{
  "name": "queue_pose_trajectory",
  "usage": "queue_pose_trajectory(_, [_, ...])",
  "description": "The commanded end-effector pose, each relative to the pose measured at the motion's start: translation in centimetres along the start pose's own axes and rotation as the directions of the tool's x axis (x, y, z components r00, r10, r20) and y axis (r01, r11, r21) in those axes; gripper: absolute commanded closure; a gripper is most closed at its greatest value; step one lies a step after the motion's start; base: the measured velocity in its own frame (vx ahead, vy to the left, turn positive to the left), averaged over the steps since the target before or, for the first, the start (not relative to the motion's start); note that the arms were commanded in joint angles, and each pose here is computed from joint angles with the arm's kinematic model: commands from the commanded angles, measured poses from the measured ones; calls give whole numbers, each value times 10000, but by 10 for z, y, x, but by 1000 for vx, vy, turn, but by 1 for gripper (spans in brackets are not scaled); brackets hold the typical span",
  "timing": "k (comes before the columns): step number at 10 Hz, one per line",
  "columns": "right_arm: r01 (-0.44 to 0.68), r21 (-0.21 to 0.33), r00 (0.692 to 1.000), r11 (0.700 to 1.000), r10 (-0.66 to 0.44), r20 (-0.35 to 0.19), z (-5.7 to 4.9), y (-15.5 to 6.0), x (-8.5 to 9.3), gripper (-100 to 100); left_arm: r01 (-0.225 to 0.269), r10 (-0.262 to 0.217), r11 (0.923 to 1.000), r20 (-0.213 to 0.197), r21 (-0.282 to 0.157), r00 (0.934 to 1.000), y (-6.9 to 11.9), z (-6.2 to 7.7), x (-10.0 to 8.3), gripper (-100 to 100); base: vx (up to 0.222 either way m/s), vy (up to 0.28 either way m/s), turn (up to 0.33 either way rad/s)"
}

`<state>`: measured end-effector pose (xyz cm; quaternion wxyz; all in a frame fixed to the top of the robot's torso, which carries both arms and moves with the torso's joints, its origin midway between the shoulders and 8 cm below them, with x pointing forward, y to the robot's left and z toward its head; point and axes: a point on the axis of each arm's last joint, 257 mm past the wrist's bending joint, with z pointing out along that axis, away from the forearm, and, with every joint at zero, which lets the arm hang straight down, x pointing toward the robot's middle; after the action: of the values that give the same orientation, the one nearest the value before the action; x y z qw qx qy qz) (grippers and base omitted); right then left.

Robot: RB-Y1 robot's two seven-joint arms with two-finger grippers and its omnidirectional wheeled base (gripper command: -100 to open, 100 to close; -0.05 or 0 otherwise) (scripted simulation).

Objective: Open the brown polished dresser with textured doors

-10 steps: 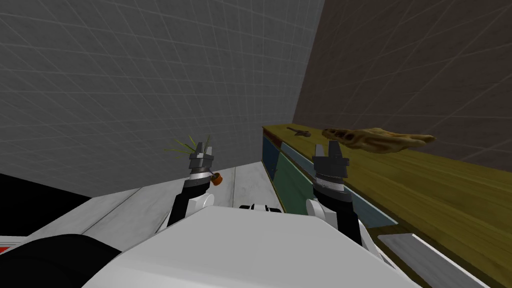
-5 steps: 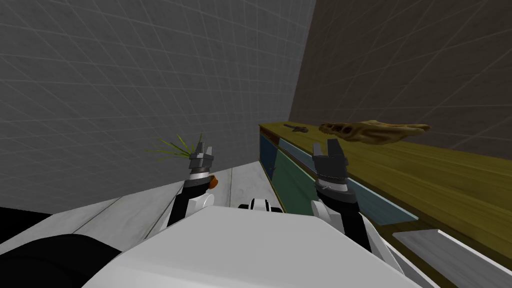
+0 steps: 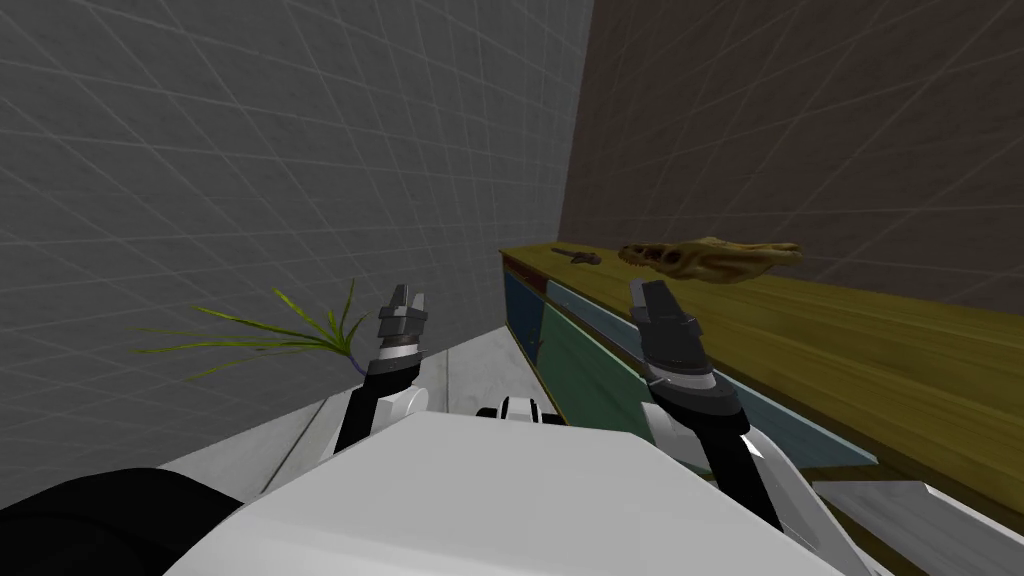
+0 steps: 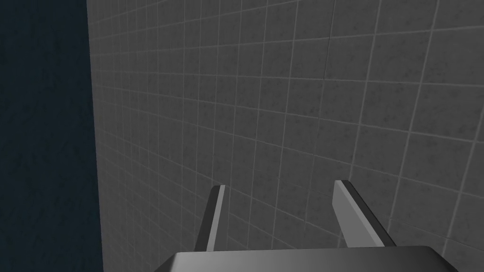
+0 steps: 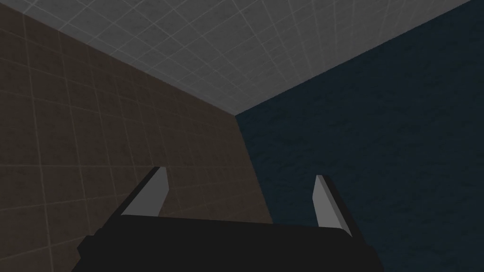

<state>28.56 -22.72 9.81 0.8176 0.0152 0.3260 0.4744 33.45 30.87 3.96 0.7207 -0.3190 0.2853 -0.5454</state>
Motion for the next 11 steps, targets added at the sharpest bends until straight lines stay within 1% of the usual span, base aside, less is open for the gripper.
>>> queue_pose_trajectory(1, [1017,-686,9928,9924,-1056,-567,1,14,8,-100,1,-1,10000,-1,2,10000,0,0,0,0,56,59,-180])
queue_pose_trajectory(2, [1536,-1109,9833,9819,-1629,-807,1,22,11,-100,1,-1,10000,-1,1,10000,0,0,0,0,110,118,-369])
queue_pose_trajectory(3, [1604,-1123,9816,9806,-1704,-863,1,22,13,-100,0,0,10000,0,0,10000,0,0,0,0,73,79,-245])
queue_pose_trajectory(4, [1604,-1123,9816,9806,-1704,-863,1,22,13,-100,1,-1,10000,-1,2,10000,0,0,0,0,7,7,-23])
queue_pose_trajectory(11, [1604,-1123,9816,9806,-1704,-863,1,22,13,-100,1,-1,10000,-2,2,10000,0,0,0,0,-3,-4,12])
